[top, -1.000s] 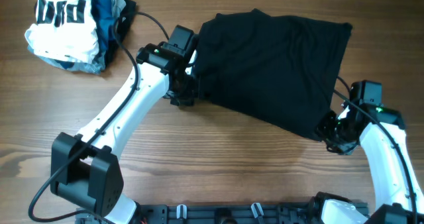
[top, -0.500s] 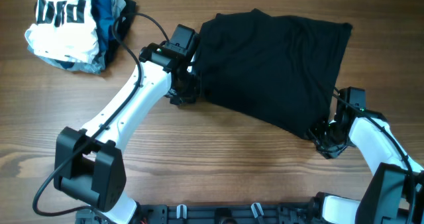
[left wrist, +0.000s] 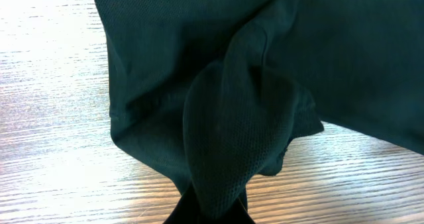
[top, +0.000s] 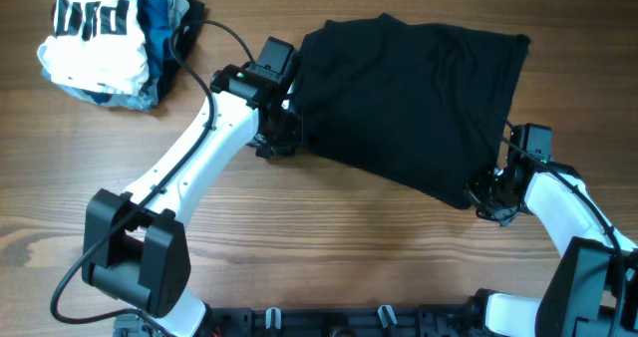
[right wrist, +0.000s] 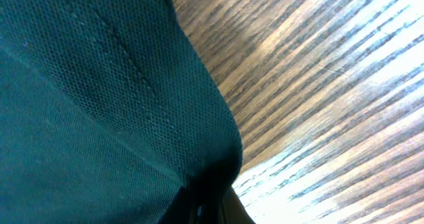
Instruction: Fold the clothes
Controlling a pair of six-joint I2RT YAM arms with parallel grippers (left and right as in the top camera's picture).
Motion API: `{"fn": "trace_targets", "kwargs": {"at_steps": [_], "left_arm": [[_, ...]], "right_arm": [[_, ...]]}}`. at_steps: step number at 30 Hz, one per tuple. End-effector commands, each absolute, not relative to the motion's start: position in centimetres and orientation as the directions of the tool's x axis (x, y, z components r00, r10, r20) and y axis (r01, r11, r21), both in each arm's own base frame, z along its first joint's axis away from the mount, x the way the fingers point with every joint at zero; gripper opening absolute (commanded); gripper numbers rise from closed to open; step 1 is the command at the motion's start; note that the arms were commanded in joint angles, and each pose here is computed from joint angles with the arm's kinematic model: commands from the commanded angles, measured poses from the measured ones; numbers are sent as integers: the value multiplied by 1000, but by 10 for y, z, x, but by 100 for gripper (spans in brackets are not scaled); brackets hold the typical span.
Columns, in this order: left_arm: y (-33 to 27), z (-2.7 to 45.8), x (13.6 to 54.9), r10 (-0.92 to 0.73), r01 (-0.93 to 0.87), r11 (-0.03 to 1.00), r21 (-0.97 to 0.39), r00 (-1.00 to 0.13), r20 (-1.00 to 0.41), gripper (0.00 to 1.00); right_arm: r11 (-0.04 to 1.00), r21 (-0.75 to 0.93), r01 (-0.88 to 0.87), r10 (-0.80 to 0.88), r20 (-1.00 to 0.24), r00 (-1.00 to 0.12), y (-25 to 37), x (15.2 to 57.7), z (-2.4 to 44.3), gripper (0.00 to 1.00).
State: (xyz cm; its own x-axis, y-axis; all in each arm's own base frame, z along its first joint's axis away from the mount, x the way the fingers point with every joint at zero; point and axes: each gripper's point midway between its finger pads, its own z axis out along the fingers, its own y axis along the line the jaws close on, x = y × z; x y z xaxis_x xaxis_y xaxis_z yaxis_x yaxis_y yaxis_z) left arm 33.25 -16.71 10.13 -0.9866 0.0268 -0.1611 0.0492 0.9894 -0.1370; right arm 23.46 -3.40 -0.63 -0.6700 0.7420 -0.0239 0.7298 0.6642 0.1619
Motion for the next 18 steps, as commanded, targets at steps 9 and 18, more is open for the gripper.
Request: {"fn": "trace_targets", "kwargs": {"at_steps": [9,18], "left_arm": [[-162,108,326,17,36,992,-123,-989,-148,4],[-161,118,324,16,38,991,-131,-986,-165,4]], "right_arm": [[683,286,672,683,75,-726,-8,233,31,4],[714,385,585,674,-151,-723,-14,238,131,4]]}}
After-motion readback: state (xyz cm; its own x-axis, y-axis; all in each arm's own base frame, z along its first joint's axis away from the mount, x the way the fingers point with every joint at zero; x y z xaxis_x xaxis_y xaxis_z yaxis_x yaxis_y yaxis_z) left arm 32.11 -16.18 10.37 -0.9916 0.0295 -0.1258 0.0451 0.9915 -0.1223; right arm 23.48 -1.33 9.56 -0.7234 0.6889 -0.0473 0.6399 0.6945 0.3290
